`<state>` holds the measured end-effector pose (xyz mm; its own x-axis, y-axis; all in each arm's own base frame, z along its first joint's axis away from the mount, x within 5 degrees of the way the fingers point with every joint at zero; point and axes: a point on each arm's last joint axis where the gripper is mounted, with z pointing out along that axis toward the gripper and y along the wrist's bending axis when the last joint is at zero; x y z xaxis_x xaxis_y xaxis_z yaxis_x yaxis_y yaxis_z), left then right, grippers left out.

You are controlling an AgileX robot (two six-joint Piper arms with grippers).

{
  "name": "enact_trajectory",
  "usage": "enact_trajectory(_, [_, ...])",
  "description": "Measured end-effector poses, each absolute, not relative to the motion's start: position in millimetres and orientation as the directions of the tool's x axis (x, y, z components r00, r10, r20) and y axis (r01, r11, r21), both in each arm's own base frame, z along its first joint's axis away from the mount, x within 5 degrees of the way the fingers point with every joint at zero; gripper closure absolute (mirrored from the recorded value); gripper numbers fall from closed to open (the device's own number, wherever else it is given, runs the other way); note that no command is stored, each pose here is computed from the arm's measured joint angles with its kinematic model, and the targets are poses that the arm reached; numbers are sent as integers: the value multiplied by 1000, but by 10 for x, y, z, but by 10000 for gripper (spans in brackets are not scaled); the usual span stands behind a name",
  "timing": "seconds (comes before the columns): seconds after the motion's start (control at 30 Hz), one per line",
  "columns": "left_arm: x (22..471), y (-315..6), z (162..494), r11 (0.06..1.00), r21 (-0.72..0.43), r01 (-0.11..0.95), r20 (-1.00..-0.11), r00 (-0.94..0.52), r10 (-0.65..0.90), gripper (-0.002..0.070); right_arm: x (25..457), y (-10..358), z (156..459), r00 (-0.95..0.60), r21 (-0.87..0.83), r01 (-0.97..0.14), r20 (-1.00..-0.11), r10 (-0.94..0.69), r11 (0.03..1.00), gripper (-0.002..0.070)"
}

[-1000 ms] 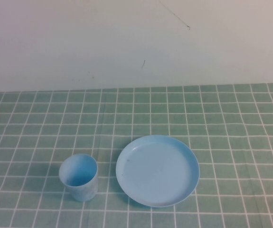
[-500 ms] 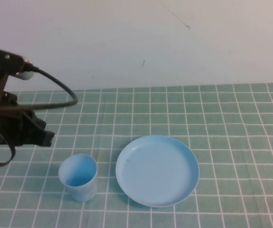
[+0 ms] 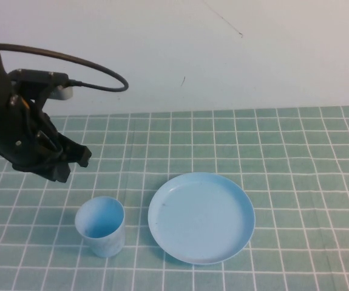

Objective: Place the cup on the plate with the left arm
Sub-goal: Pick up the cup from the table

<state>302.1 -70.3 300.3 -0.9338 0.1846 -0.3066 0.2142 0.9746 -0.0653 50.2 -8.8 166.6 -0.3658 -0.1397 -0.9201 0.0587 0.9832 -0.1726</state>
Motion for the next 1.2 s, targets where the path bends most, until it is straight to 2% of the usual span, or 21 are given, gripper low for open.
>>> enact_trajectory(0.07, [3070,-710,2910,975,-62,211,-277,-943,187,525,502,-88,1666,-366,-173,59,-920,-140,983,678])
enact_trajectory(0.17, [3144,-726,2759,977,-63,205,-231,-955,185,363,502,-88,1666,-366,-173,59,-920,-140,983,678])
enact_trajectory(0.23, [3189,-735,2659,977,-63,203,-200,-962,187,290,502,-88,1666,-366,-173,59,-920,-140,983,678])
enact_trajectory(0.33, [3249,-748,2518,978,-63,200,-159,-969,188,256,502,-88,1666,-366,-173,59,-920,-140,983,678])
enact_trajectory(0.57, [3344,-828,2187,966,-123,229,-62,-973,223,244,502,-88,1666,-366,-173,59,-920,-140,983,678])
enact_trajectory(0.67, [3377,-843,2037,966,-133,224,-15,-975,224,272,502,-88,1666,-366,-173,59,-920,-140,983,678])
enact_trajectory(0.7, [3384,-844,1989,966,-133,222,2,-975,224,312,502,-88,1666,-366,-173,59,-920,-140,983,678])
enact_trajectory(0.77, [3389,-842,1938,965,-130,226,23,-973,231,478,502,-88,1666,-366,-173,59,-920,-140,983,678])
enact_trajectory(0.83, [3396,-834,1941,962,-120,246,23,-968,250,584,502,-88,1666,-366,-173,59,-920,-140,983,678])
enact_trajectory(0.9, [3420,-831,2011,961,-111,254,12,-966,257,631,502,-88,1666,-366,-173,59,-920,-140,983,678])
enact_trajectory(1.07, [3517,-876,2378,956,-99,276,-43,-961,273,665,502,-88,1666,-366,-173,59,-920,-140,983,678])
enact_trajectory(1.2, [3601,-1084,2716,941,-86,328,-146,-938,314,666,502,-88,1666,-366,-173,59,-920,-140,983,678])
